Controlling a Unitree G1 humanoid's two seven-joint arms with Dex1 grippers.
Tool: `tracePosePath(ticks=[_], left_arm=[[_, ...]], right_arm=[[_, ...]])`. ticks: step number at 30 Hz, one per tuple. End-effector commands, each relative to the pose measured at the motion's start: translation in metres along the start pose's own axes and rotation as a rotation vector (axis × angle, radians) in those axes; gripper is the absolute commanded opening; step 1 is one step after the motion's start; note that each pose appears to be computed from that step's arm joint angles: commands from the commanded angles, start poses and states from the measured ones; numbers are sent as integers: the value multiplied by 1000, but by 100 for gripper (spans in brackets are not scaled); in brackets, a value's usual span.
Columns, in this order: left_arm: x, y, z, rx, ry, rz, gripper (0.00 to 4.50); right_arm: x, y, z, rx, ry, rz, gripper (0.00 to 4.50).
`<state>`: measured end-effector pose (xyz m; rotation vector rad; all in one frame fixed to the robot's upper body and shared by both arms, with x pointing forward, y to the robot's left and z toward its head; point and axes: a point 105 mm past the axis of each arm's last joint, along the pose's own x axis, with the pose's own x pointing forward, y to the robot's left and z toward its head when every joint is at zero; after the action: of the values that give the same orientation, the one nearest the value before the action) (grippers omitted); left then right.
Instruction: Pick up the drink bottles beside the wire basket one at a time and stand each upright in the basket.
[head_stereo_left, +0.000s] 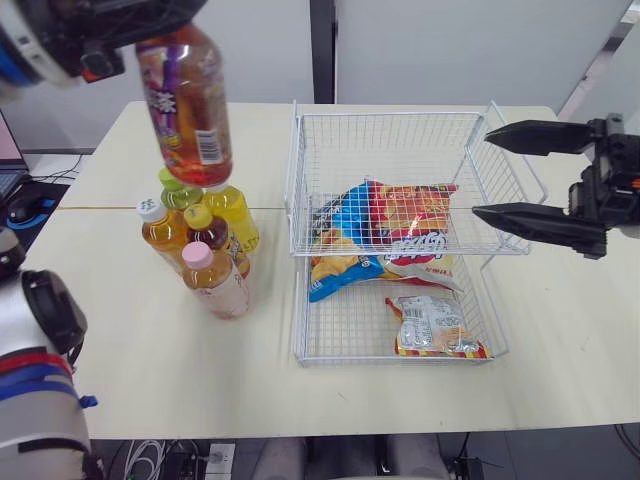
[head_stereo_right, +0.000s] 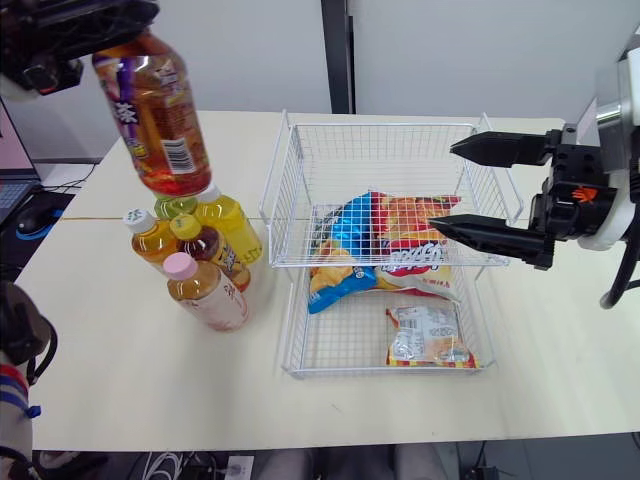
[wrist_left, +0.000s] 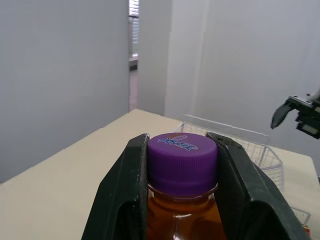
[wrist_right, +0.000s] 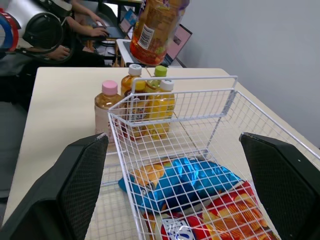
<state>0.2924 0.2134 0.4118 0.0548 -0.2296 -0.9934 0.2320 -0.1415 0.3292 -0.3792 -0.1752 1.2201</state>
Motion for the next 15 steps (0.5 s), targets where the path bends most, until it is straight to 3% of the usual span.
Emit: tracePosePath(ticks=[1, 6, 12, 15], left_arm=[[-43, -8, 26, 104, -73, 121, 136], [-88, -1, 15, 82, -73, 301, 136], [-135, -6, -38, 34, -28, 460, 136], [-140, -11, -50, 28, -19, 484, 136]], right_arm=[[7, 8, 9, -45, -51, 63, 450], [17, 8, 7, -38, -88, 122, 450], [29, 9, 5, -33, -123, 214, 450], [32, 11, 5, -29, -128, 242, 450]])
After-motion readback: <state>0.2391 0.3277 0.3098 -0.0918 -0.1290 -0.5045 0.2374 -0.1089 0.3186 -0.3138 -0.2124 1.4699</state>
